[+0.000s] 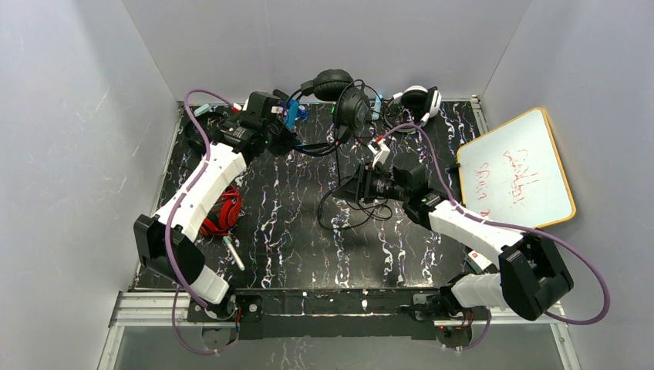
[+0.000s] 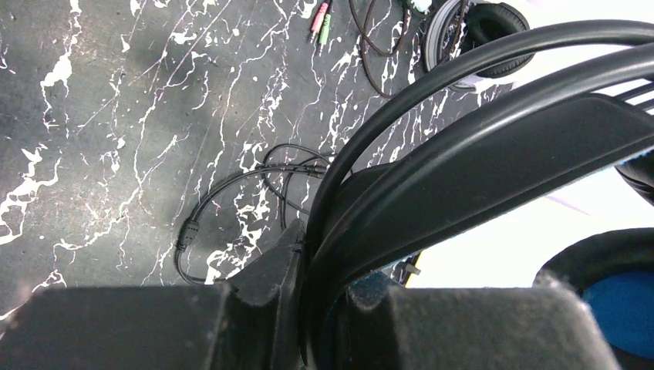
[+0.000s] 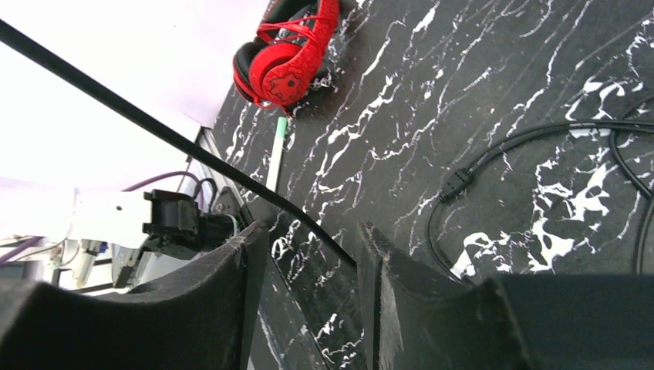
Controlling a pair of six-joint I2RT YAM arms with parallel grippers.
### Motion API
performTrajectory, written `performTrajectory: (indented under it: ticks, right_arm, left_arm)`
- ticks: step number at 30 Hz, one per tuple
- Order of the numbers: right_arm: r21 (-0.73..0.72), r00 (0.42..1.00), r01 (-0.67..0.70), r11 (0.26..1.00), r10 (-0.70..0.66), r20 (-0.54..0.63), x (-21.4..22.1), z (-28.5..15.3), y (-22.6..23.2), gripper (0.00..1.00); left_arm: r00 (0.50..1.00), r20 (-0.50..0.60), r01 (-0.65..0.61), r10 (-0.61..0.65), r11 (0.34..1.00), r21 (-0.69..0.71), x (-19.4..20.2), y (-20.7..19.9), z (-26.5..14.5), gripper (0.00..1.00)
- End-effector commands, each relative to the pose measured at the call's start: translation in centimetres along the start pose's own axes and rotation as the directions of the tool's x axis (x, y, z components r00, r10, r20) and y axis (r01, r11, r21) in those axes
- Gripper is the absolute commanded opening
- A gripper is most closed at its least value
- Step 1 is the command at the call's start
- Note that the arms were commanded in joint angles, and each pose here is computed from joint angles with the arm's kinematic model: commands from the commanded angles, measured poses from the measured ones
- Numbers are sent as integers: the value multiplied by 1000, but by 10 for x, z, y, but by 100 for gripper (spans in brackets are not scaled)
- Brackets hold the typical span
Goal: Wrap the headphones
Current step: Wrap the headphones cable around the headphones.
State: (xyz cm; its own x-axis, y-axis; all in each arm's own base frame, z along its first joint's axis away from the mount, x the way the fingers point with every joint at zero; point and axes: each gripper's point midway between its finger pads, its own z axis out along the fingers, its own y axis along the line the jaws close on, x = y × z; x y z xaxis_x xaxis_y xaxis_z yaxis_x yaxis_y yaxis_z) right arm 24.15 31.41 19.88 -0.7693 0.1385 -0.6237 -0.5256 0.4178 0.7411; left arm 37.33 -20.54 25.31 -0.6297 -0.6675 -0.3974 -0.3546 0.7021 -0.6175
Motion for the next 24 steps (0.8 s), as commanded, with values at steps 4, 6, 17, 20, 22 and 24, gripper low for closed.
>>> performTrajectory:
  ticks: [4,6,17,20,22,24]
  right_arm:
    - [-2,990,121,993,-121,74,-12,-3,2,58]
    - [3,990,123,992,-123,64,-8,-3,-2,60]
    - [-48,956,289,956,-286,61,12,3,-19,62]
    - [-33,952,303,953,-301,46,18,7,-30,61]
    - [-21,952,303,953,-302,45,22,9,-37,60]
    - [-17,952,302,953,-301,50,27,9,-43,60]
  left_arm:
    - [1000,-6,-4,5,983,186,-11,-41,-41,0]
    - [1000,-16,-9,13,980,196,-9,-43,-43,0]
    - [997,-40,-57,66,981,186,-8,-45,-48,0]
    - [995,-48,-73,83,980,185,-8,-47,-50,0]
    - [994,-53,-80,91,980,183,-8,-47,-51,0]
    - [993,-60,-89,102,977,192,-7,-50,-54,0]
